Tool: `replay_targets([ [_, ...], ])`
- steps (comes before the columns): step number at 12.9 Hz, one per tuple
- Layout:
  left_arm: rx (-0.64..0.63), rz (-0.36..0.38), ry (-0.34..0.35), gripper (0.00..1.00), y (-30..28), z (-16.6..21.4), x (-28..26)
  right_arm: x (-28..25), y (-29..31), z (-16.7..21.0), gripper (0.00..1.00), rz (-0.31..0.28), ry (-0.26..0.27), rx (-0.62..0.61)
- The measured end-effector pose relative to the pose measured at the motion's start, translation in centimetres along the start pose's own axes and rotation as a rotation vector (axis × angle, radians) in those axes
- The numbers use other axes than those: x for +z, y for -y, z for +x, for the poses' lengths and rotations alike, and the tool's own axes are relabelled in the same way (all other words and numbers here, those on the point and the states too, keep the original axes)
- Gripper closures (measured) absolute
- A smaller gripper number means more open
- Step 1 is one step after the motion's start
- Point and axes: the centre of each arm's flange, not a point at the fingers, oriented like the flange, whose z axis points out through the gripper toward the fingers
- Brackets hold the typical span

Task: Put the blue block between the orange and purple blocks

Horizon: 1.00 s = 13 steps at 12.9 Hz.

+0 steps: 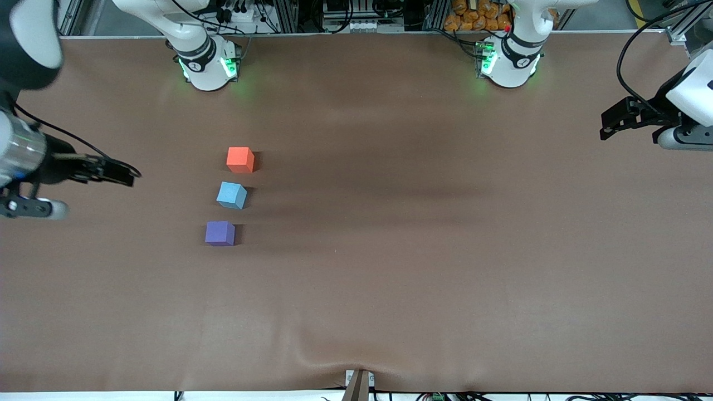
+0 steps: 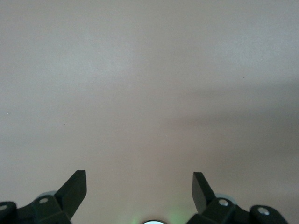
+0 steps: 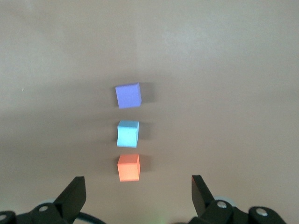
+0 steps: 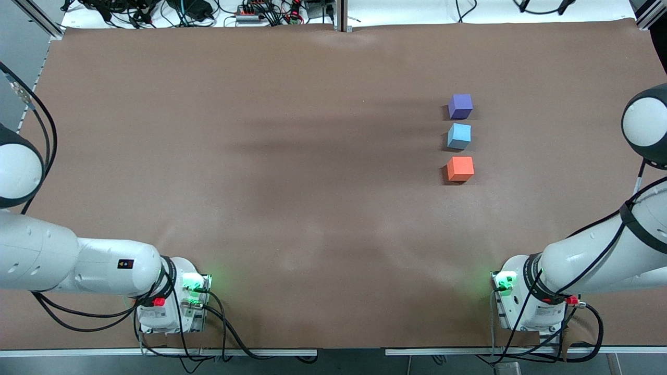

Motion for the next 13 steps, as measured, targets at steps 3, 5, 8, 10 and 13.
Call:
replay_targets([
  [3,-0.001,0.000,0.001,0.00,0.1,0.0,0.1,-4.0,0.9,-3.1,0.00,0.007,-0.028,-0.031],
  [5,-0.001,0.000,0.002,0.00,0.1,0.0,0.1,-4.0,1.7,-4.2,0.00,-0.006,-0.056,-0.046],
  [8,-0.001,0.000,0.002,0.00,0.1,0.0,0.1,-1.8,1.6,-6.4,0.00,-0.016,-0.094,-0.044],
  [10,-0.002,0.000,0.002,0.00,0.1,0.0,0.1,-1.4,1.2,-7.8,0.00,-0.021,-0.105,-0.072],
  [13,-0.004,0.000,0.002,0.00,0.2,0.0,0.1,-2.2,0.8,-8.1,0.00,-0.027,-0.123,-0.137],
])
